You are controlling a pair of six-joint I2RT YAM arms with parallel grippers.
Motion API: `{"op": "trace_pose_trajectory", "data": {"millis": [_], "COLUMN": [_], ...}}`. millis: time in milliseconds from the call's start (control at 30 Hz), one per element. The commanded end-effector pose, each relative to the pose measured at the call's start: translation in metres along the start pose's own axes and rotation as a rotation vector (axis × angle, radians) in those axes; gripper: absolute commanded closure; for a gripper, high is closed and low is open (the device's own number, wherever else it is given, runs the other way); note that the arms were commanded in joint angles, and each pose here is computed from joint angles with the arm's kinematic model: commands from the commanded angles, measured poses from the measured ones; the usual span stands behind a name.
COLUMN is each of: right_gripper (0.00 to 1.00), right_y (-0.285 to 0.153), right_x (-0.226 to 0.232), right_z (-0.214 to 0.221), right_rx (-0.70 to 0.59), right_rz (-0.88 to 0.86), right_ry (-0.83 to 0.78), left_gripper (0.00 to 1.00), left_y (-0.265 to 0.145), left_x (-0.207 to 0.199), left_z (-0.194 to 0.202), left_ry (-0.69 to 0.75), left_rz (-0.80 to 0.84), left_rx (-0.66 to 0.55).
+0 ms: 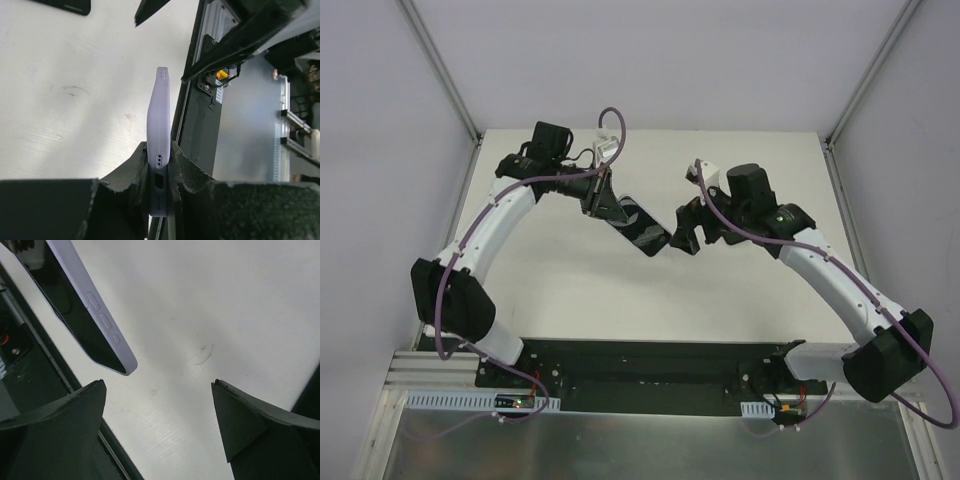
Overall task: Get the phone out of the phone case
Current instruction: Pick up the phone at the center of the board.
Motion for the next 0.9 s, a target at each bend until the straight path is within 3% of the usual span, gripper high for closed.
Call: {"op": "trace_pose_trajectory", "data": {"millis": [0,200,400,867], "right_gripper": [0.06,0.11,0.22,0.28], "right_y": [-0.013,-0.012,-0.007,0.007], "right_x": [0.027,0.039,0.041,0.035], "right_z": [-0.006,-0.008,0.000,0.016], "right_rx": [0.030,0.081,0.134,0.162], "right_rz": [-0.250,-0.383,-0.451,-0.510], "right_ry": [-0.036,-0.028,-0.010,-0.018], "left_gripper": [1.00,1.00,1.00,1.00], "left_y": [-0.009,0.004,0.006,0.001], "left_x": [-0.038,-0.053,-0.058,-0.069], "left_z": [-0.009,-0.006,-0.013,-0.020], "left_ry": [0.207,0.312,0.353,0.412], "left_rz": [0.047,0.033,0.041,0.069], "left_rx": [-0.018,0.036,0.030,-0.013]}}
Point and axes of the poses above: each gripper's point midway between its finger pads, its own y axis out along the fingers, its own x axis along the line the jaws close on, z = x × y, the point moved 8 cm from there along -y, back along the fingers, and after that the axes turned 15 degrees about y, right-handed, at the moved point
